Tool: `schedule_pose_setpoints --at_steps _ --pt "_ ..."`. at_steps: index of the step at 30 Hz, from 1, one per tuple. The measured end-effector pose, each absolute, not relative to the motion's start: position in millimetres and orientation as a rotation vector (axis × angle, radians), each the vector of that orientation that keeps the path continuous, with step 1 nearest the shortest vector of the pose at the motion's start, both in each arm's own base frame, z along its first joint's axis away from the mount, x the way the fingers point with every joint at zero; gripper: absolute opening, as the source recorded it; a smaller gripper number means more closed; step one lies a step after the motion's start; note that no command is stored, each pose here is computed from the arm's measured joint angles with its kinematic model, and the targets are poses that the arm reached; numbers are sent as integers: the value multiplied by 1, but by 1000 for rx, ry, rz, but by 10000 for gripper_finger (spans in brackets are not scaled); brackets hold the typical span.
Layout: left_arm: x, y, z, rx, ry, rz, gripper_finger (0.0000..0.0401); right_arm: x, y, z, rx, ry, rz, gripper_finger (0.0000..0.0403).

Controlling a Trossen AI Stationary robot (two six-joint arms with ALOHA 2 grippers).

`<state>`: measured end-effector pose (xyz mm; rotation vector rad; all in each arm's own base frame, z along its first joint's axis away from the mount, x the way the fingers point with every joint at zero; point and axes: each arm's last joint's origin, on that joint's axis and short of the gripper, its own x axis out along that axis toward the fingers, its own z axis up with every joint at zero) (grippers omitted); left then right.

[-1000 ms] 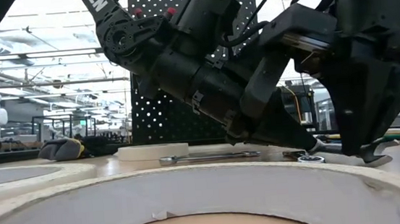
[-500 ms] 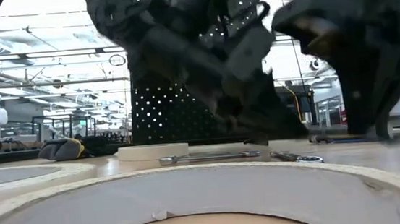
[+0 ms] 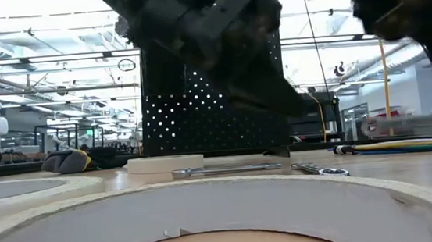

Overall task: Hang tools onto peg board
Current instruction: Hang the silver wrench on the peg board

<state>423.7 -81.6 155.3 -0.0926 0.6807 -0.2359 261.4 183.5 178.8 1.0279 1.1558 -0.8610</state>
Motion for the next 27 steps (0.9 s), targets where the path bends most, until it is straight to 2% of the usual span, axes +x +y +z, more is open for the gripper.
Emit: schedule_pose_setpoints --at_steps 4,11,14,18,24,27 --pt "408 -83 175 -55 658 -241 56 250 186 198 1052 1036 -851 2" --pt "351 -74 212 -76 337 -129 43 227 187 236 1065 767 -790 2" --pt "329 -64 215 -197 222 -107 43 220 186 245 1023 684 -764 2" --pt "316 -58 215 -480 111 -142 42 218 181 252 925 590 -735 2" --pt "317 -60 220 -841 57 -210 42 227 166 263 804 481 -724 2" --pt "319 -60 223 -886 51 -214 46 236 158 268 770 457 -703 2"
